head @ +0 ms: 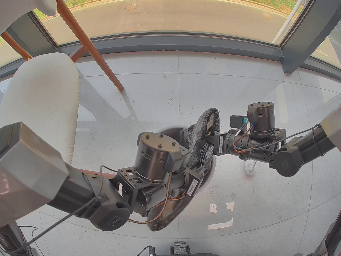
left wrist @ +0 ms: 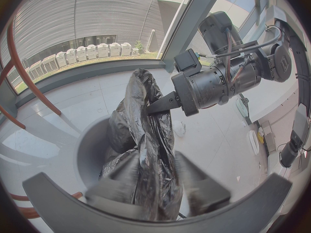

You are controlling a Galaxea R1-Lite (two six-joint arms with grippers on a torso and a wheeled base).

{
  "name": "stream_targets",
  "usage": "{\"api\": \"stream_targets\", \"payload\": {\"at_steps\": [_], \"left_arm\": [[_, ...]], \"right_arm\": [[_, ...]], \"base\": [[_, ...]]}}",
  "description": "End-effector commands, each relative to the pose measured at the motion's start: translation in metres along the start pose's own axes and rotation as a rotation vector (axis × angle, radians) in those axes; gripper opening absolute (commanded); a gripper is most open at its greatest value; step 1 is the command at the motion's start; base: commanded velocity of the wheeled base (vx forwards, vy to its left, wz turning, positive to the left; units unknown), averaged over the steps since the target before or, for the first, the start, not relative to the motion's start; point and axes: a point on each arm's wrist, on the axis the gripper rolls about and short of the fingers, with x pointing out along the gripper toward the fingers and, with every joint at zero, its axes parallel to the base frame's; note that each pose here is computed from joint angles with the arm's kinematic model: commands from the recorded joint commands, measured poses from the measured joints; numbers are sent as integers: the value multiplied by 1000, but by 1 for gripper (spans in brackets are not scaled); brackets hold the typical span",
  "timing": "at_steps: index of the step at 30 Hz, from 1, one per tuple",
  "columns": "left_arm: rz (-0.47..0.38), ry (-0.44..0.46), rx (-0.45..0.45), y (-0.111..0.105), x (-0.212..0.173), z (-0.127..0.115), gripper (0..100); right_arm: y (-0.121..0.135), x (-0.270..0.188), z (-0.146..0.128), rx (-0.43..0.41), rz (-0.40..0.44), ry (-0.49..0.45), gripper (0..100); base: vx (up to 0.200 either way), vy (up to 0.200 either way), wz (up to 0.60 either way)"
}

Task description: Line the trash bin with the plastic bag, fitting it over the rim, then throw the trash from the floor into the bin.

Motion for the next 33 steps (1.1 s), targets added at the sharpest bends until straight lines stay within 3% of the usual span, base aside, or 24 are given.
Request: {"api": "stream_targets", "payload": {"at_steps": [1,14,19,20,33], "left_arm": [[2,19,3,-1,8,-6,100],[28,76,6,5,26,-25,100],[32,43,1,4,35,-19,100],[32,40,0,4,36,-18,0],[21,87,1,5,28,-31,0]], "right_arm": [[-3,1,-2,5,-7,8,0],[-3,2,-9,8,-12,29,0],[-4,0,-9,9,-15,31,0],[-4,0,-9,9,-17,31,0],[-8,-6,-16,-2,-23,54,0]], "base": [[0,0,0],[0,0,0],[0,0,0],[0,0,0],[0,0,0]]}}
